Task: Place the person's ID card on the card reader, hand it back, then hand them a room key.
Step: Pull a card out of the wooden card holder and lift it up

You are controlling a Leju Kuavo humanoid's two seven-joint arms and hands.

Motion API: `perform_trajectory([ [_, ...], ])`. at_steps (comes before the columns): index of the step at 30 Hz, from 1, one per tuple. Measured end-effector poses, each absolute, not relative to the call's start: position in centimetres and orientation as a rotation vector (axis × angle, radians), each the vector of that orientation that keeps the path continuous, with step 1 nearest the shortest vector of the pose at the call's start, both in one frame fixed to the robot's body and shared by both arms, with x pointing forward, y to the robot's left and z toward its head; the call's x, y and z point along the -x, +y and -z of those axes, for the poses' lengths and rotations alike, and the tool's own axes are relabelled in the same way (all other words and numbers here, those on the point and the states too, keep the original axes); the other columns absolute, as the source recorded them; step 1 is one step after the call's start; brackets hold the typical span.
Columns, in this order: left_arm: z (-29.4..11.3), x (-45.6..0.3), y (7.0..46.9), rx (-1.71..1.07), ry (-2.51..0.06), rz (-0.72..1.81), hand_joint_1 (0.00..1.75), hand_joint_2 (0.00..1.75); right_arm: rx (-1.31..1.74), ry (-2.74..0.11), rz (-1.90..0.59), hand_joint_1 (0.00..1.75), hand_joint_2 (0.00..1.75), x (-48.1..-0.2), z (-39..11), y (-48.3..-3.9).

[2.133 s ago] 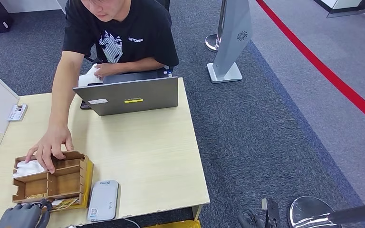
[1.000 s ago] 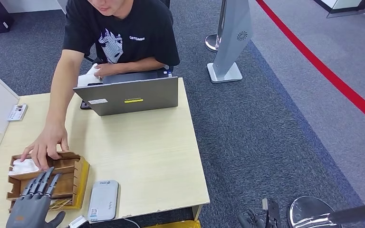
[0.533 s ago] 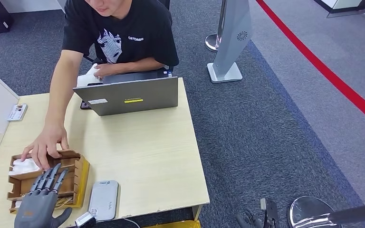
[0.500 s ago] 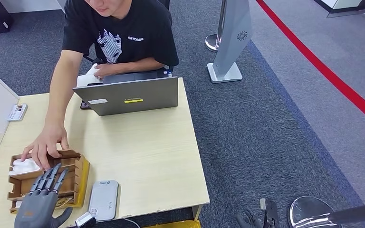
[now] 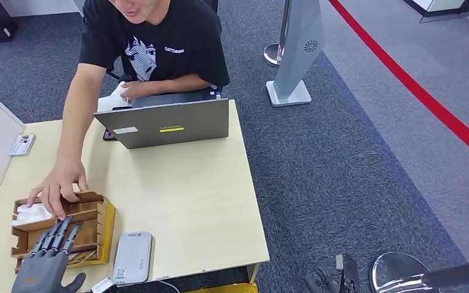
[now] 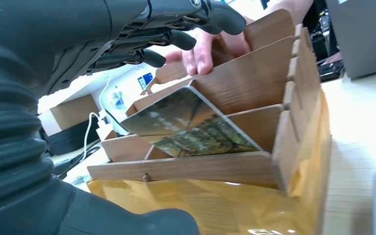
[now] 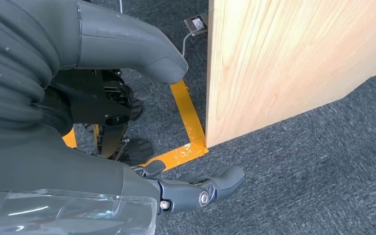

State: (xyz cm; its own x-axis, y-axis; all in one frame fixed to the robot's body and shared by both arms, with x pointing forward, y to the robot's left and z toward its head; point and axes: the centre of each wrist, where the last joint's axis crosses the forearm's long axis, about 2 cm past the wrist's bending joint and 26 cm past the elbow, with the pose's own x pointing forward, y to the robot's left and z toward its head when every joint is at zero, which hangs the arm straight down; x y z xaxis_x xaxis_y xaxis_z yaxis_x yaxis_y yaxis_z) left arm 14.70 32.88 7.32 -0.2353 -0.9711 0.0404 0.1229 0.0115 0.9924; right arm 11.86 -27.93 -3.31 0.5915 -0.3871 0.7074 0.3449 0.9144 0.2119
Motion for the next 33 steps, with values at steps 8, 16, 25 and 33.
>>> perform_trajectory([
  [8,-7.3,-14.6,33.2,-0.972,-1.294,1.410,1.75,1.75,-0.054,-0.836,0.430,0.00,1.75,-11.9,3.3,-27.9],
  [16,-7.4,-14.7,33.4,-0.976,-1.301,1.404,1.75,1.75,-0.056,-0.835,0.427,0.00,1.75,-11.9,3.3,-27.8],
  [25,-10.8,-17.4,33.5,-1.042,-1.478,1.386,1.75,1.75,-0.052,-0.834,0.426,0.00,1.75,-11.7,3.3,-27.8],
  [33,-18.9,-23.7,33.8,-1.219,-1.655,1.281,1.75,1.75,-0.068,-0.847,0.404,0.00,1.75,-11.5,3.4,-27.5],
])
